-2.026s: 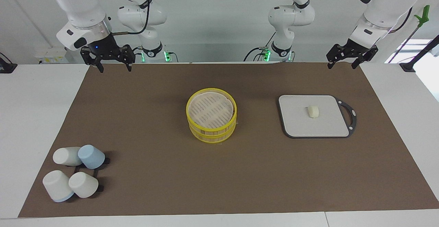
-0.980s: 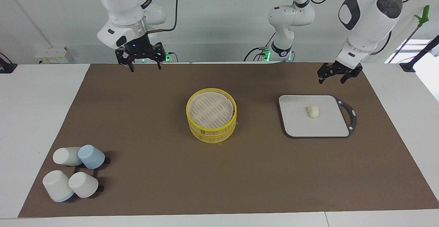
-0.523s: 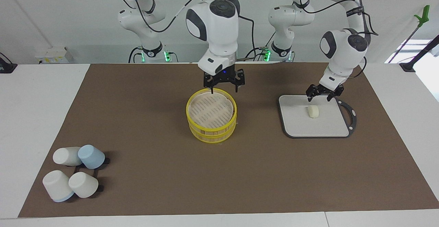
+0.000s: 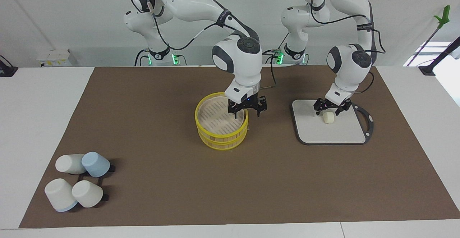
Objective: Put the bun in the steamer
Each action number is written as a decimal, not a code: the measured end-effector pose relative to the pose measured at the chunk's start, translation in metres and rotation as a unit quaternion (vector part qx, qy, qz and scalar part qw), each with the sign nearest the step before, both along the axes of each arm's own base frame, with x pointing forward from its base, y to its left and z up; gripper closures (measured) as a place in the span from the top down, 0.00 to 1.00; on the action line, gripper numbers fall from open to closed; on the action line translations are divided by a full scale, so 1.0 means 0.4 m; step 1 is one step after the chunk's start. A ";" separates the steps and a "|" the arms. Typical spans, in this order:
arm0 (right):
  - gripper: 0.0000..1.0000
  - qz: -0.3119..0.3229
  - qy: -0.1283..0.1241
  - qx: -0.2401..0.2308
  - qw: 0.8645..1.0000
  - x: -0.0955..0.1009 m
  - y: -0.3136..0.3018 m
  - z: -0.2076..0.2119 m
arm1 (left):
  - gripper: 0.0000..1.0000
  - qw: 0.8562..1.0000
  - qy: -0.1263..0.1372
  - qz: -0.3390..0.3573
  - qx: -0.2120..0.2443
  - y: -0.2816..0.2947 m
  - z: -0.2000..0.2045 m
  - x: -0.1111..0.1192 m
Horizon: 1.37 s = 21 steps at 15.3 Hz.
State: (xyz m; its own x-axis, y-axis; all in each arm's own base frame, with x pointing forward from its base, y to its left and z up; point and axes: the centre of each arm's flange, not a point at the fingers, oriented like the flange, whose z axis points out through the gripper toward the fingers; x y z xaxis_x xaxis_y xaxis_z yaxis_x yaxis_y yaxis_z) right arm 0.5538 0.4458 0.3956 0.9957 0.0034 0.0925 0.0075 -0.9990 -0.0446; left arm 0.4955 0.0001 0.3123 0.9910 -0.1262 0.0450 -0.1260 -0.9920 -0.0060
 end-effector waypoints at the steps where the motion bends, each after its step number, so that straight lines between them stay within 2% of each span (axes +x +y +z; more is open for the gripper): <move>1: 0.97 0.000 -0.001 0.001 1.000 -0.001 0.001 -0.004 | 0.97 1.000 0.000 -0.002 0.000 0.000 -0.001 0.000; 2: 0.95 0.001 -0.003 0.003 1.000 -0.003 0.002 -0.009 | 0.88 1.000 0.001 -0.004 0.000 0.000 -0.002 0.000; 6: 0.52 0.003 -0.001 0.002 1.000 -0.010 0.006 -0.022 | 0.42 1.000 0.001 -0.005 0.000 0.002 -0.003 0.000; 7: 0.47 0.003 0.000 0.001 1.000 -0.011 0.005 -0.026 | 0.31 1.000 0.001 -0.004 0.000 0.002 -0.002 0.000; 8: 0.47 0.004 0.000 0.001 1.000 -0.012 0.004 -0.030 | 0.23 1.000 0.001 -0.004 0.000 0.003 -0.001 0.002; 10: 0.44 0.004 -0.002 0.003 1.000 -0.015 0.004 -0.042 | 0.22 1.000 0.008 -0.004 0.000 0.002 0.015 0.011; 12: 0.42 0.005 -0.006 0.006 1.000 -0.017 0.001 -0.047 | 0.22 1.000 0.024 0.010 -0.013 -0.001 0.074 0.045; 13: 0.35 0.004 -0.006 0.005 1.000 -0.018 -0.002 -0.045 | 0.23 0.999 0.030 0.020 -0.021 -0.009 0.122 0.070; 15: 0.13 0.006 -0.009 0.009 1.000 -0.022 0.004 -0.041 | 0.24 0.998 0.033 0.054 -0.030 -0.054 0.232 0.116; 16: 0.08 -0.001 -0.007 0.010 1.000 -0.027 0.008 -0.042 | 0.24 0.996 0.033 0.076 -0.034 -0.096 0.287 0.135; 19: 0.08 -0.004 0.001 0.001 1.000 -0.026 0.006 -0.022 | 0.24 0.989 0.044 0.131 -0.056 -0.254 0.441 0.187; 21: 0.08 -0.005 0.019 -0.028 0.999 0.002 -0.033 0.045 | 0.24 0.985 0.045 0.154 -0.063 -0.344 0.506 0.221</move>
